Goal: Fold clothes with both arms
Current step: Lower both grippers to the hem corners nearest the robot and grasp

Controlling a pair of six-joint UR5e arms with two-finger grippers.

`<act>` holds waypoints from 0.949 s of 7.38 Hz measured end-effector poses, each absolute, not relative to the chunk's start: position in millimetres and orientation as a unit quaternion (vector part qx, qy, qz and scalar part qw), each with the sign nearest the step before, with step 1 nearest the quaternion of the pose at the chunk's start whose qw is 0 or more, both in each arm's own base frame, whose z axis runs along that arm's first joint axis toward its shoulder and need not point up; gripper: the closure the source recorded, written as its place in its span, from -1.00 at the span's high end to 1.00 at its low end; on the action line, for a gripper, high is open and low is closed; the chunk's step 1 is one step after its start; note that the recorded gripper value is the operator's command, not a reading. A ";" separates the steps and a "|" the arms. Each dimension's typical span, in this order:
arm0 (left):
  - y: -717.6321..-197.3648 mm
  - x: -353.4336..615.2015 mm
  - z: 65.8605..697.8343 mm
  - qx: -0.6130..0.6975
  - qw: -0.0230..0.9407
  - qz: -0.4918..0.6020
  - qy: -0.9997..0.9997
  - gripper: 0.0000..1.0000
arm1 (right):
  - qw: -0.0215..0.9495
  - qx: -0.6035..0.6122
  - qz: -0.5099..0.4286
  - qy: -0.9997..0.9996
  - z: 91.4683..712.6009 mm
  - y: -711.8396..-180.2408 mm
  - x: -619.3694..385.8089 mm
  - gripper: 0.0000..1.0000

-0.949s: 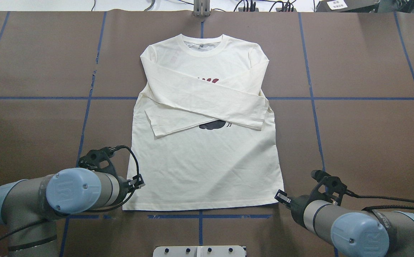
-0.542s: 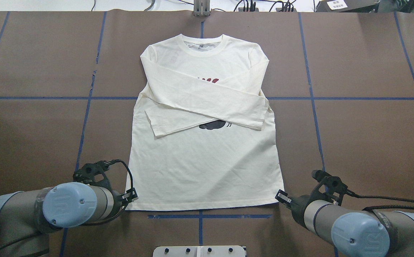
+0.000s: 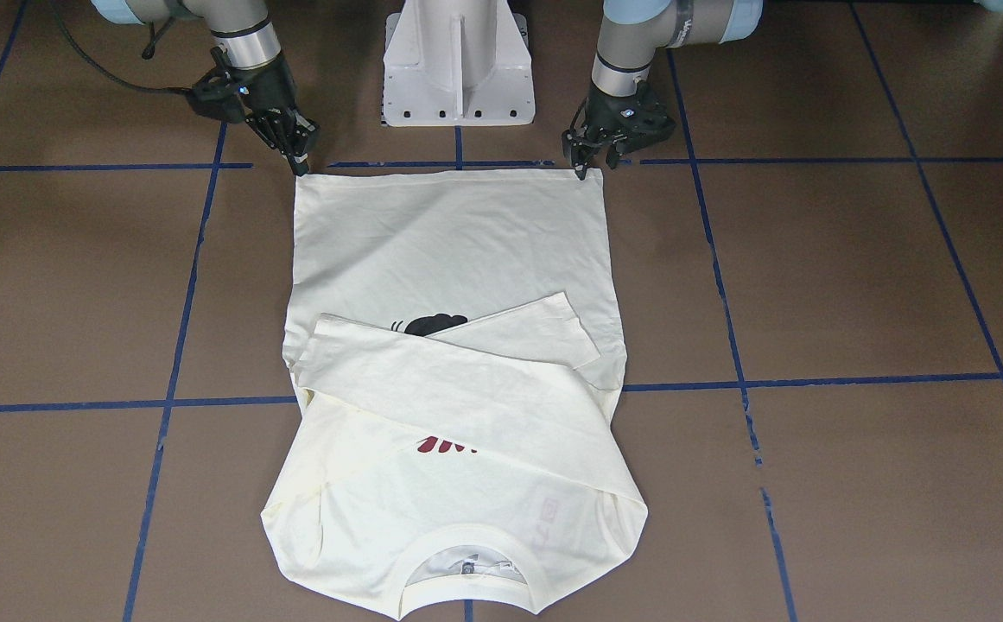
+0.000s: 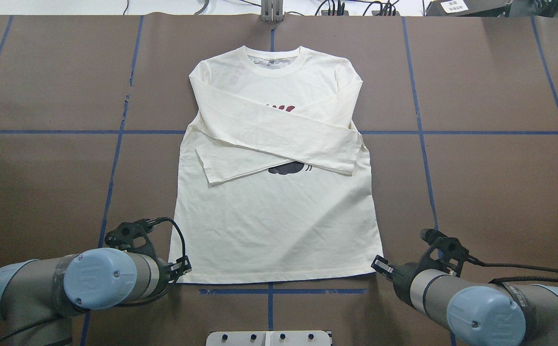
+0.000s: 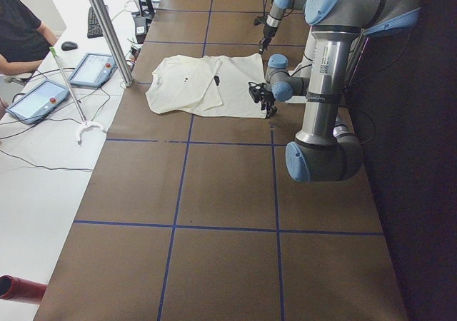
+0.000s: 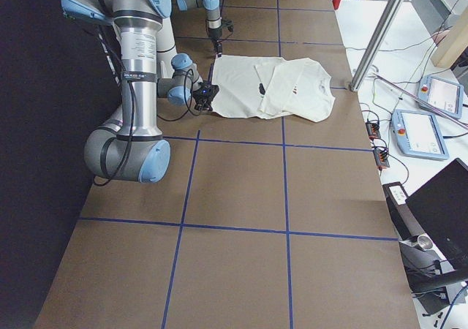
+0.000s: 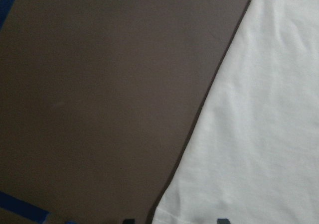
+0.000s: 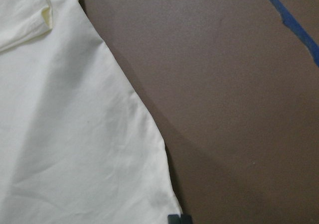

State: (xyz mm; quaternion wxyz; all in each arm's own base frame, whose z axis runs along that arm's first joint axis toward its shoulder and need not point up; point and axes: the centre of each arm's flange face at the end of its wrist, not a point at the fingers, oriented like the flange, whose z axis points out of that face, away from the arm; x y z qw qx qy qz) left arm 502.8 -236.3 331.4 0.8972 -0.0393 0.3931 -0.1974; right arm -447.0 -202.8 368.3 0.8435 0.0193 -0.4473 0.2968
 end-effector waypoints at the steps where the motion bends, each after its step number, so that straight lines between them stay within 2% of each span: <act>1: -236.3 503.6 331.2 -0.039 0.897 -0.197 0.393 0.22 | 0.843 0.019 0.297 -0.447 368.3 -203.0 -446.9 -1.00; 4: -236.0 505.7 334.8 -0.040 0.899 -0.196 0.390 0.19 | 0.843 0.020 0.297 -0.448 367.9 -203.5 -446.9 -1.00; 5: -235.4 507.0 336.4 -0.040 0.900 -0.195 0.388 0.10 | 0.843 0.020 0.298 -0.447 368.2 -203.8 -446.6 -1.00; 6: -234.9 507.6 337.4 -0.041 0.900 -0.194 0.387 -0.15 | 0.843 0.020 0.298 -0.447 368.3 -203.9 -446.5 -1.00; 7: -234.6 507.7 338.1 -0.041 0.901 -0.194 0.386 -0.26 | 0.843 0.020 0.297 -0.447 368.4 -203.7 -446.5 -1.00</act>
